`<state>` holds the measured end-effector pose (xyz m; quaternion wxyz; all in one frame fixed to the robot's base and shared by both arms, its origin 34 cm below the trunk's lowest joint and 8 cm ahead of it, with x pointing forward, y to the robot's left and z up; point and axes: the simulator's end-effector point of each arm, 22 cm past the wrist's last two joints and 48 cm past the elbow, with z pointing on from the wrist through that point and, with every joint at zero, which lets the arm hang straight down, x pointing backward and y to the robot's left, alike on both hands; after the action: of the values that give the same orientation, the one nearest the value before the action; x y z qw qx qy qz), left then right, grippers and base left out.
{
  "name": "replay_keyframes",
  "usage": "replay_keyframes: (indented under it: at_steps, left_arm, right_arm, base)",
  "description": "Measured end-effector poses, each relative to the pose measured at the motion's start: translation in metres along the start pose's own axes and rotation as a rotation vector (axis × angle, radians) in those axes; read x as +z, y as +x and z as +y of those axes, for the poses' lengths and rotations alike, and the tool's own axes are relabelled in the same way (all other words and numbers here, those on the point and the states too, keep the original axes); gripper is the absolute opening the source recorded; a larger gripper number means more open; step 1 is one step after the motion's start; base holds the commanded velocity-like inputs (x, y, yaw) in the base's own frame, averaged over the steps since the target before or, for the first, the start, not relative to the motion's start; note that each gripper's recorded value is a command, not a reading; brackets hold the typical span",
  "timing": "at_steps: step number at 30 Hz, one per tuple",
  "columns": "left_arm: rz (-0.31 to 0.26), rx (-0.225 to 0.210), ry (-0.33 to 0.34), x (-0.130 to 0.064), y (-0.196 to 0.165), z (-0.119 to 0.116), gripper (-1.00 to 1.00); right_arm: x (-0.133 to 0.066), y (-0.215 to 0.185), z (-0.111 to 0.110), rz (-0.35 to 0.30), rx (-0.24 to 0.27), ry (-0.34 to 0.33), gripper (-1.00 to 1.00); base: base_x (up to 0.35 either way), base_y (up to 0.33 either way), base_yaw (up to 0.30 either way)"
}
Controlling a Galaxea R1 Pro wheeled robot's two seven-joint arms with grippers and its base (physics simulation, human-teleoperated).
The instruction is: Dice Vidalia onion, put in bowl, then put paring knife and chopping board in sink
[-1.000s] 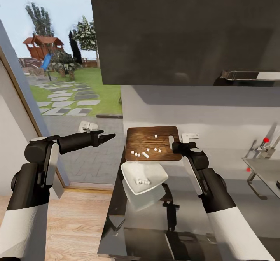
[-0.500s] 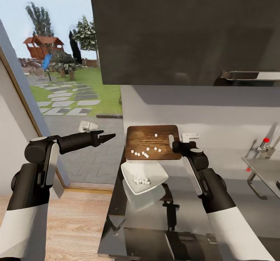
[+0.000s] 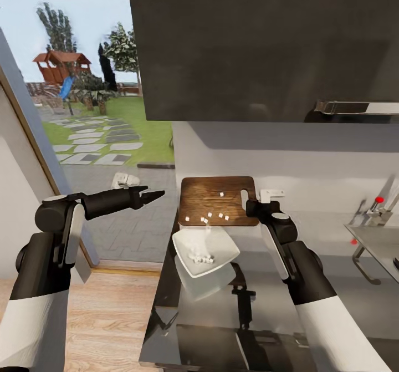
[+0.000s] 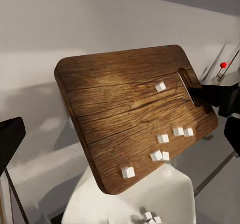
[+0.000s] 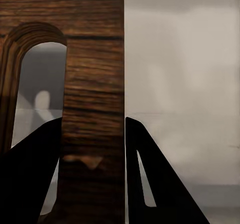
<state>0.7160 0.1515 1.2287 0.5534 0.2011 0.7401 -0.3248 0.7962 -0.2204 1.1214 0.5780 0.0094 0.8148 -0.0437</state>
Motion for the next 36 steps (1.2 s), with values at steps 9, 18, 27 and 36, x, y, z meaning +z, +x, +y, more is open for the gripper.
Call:
replay_keyframes:
  at_steps: [9,18,27,36]
  left_arm:
    - [0.0,0.0,0.0,0.0,0.0,0.0001,1.0]
    - [0.0,0.0,0.0,0.0,-0.0001,0.0,1.0]
    - [0.0,0.0,0.0,0.0,0.0001,0.0002,1.0]
    - [0.0,0.001,-0.002,-0.0004,0.0,0.0006,1.0]
  right_arm:
    - [0.0,0.0001,0.0,0.0,0.0,0.0,-1.0]
    - [0.0,-0.0001,0.0,0.0,0.0,0.0,-1.0]
    - [0.0,-0.0001,0.0,-0.001,0.0,0.0,-1.0]
    - [0.0001,0.0001,-0.0001,0.0,0.0,0.0,-1.0]
  base:
    - [0.0,0.0,0.0]
    - [0.0,0.0,0.0]
    - [0.0,0.0,0.0]
    - [0.0,0.0,0.0]
